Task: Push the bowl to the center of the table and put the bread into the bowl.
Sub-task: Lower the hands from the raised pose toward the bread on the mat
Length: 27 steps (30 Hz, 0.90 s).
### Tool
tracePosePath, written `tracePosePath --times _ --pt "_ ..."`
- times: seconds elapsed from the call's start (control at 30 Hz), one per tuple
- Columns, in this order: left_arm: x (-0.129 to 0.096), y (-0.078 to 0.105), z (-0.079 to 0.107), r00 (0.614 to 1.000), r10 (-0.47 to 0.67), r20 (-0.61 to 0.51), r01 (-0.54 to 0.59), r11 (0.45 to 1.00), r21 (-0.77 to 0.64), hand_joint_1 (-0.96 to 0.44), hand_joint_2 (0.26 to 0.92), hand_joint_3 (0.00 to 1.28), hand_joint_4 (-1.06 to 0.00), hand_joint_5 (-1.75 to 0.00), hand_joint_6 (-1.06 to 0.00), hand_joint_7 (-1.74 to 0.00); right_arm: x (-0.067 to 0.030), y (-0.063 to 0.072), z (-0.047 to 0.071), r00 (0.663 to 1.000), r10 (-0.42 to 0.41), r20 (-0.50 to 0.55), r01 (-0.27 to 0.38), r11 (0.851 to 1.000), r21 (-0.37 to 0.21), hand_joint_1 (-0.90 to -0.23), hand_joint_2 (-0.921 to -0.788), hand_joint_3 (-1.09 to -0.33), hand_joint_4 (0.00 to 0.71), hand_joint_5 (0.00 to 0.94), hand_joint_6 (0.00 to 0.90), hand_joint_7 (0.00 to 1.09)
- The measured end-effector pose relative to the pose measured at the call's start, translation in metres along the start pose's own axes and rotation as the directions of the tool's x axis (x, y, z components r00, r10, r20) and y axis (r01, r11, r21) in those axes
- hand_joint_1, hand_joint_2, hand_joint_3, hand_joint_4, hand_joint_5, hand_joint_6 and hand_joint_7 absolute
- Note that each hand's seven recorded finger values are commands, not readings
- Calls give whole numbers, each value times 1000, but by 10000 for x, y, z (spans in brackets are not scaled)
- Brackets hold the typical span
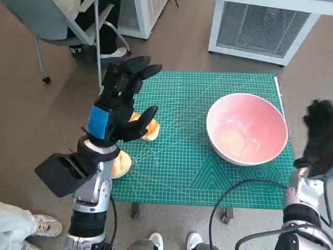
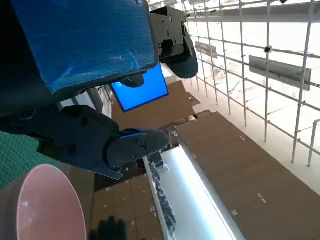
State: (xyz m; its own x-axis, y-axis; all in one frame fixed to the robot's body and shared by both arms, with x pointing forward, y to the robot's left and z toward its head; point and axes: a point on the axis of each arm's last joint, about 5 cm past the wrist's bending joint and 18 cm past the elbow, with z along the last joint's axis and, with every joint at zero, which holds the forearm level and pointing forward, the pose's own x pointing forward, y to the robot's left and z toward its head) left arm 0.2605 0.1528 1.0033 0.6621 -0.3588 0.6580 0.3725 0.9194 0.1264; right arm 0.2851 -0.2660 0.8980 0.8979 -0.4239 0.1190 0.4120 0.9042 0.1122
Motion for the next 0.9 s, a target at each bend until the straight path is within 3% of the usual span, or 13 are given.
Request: tracePosePath --times 0.23,0.9 --pt "-5 18 7 1000 1 1 -1 1000 10 -312 838 501 -15 -857 1 -894 21 83 -18 998 29 -64 -30 999 -13 -321 -921 -540 421 15 215 493" --pt "-43 44 39 1000 9 -2 -8 999 48 -334 859 465 -26 -836 1 -899 7 475 -68 977 146 -157 -135 988 75 -306 -921 -536 417 8 210 511"
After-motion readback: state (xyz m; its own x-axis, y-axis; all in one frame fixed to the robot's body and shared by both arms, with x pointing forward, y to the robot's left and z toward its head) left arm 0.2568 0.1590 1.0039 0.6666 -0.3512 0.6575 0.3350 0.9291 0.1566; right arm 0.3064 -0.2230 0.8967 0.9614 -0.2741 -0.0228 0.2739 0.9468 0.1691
